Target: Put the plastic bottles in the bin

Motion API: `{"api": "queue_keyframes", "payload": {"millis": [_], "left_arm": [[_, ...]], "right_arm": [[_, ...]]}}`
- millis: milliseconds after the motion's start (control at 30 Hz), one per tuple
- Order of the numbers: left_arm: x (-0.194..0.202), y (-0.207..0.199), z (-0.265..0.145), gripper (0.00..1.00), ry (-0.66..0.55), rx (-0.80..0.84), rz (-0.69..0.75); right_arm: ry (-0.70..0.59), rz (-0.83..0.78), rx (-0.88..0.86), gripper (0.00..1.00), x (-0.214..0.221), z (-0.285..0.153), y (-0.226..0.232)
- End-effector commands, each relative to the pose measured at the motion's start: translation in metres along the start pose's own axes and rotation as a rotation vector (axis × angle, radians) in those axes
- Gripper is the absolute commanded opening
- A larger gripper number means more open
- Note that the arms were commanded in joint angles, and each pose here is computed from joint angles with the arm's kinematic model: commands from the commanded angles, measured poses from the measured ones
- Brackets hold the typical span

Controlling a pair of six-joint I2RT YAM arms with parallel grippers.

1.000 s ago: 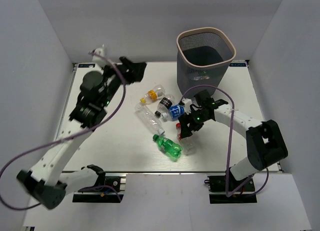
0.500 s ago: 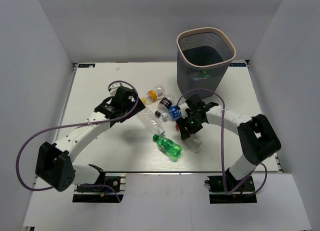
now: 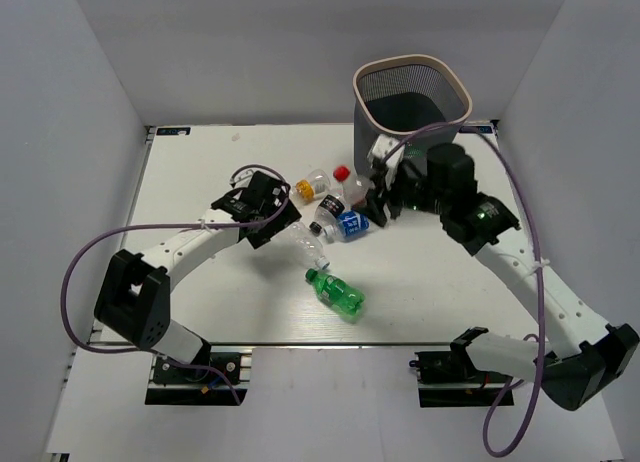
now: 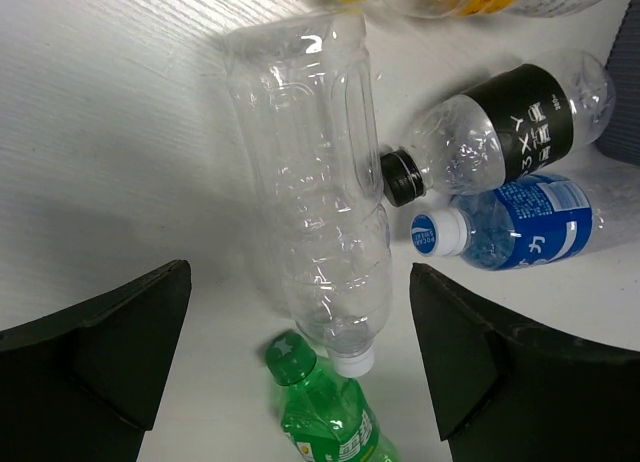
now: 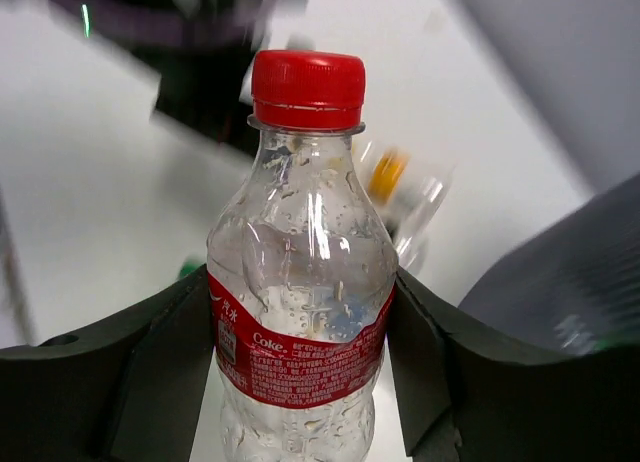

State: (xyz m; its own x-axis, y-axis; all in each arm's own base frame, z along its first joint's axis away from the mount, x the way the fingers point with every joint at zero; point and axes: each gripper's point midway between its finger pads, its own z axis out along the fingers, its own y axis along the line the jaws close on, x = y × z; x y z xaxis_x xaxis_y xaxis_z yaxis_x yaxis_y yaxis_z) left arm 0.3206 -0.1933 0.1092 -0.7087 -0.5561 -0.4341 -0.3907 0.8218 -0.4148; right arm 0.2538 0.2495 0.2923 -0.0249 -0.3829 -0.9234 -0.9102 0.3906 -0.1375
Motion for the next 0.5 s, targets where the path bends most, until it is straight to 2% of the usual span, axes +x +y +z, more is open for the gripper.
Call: {"api": "queue_keyframes", "payload": {"millis": [0,133,167,200,233,333,433,467], "left_arm": [[-0.005,-0.026,-0.009,1.0,0.002,0.08,-0.016],[0.001,-0.03,-0.006,1.0,0.021,0.081,-0.006],[0.0,-0.031,-0.004,1.0,0.022,0.079,-0.006],[-0.001,-0.033,-0.004,1.0,0.017,0.087,-0.008],[0.003,-0.035,-0.005,1.0,0.022,0.092,0.001],[0.008,-0.035,-0.002,1.0,0.031,0.087,0.019],[0.011,-0.039,0.002,1.0,0.037,0.088,0.027],[0.011,-0.039,0.002,1.0,0.037,0.088,0.027]], "right_arm": [[-0.274,-0.087,0.063,0.05,-0.093,0.001,-0.03],[-0.468,-0.12,0.243,0.06,-0.16,0.003,-0.077],[-0.503,-0.102,0.4,0.05,-0.171,-0.006,-0.106],[-0.557,-0.12,0.463,0.05,-0.19,-0.016,-0.118],[-0.536,-0.083,0.573,0.05,-0.187,-0.008,-0.147],[-0.531,-0.07,0.853,0.03,-0.191,-0.028,-0.208],[-0.484,-0.033,0.984,0.03,-0.183,-0.039,-0.25],[-0.447,-0.027,0.993,0.07,-0.174,-0.034,-0.257]]}}
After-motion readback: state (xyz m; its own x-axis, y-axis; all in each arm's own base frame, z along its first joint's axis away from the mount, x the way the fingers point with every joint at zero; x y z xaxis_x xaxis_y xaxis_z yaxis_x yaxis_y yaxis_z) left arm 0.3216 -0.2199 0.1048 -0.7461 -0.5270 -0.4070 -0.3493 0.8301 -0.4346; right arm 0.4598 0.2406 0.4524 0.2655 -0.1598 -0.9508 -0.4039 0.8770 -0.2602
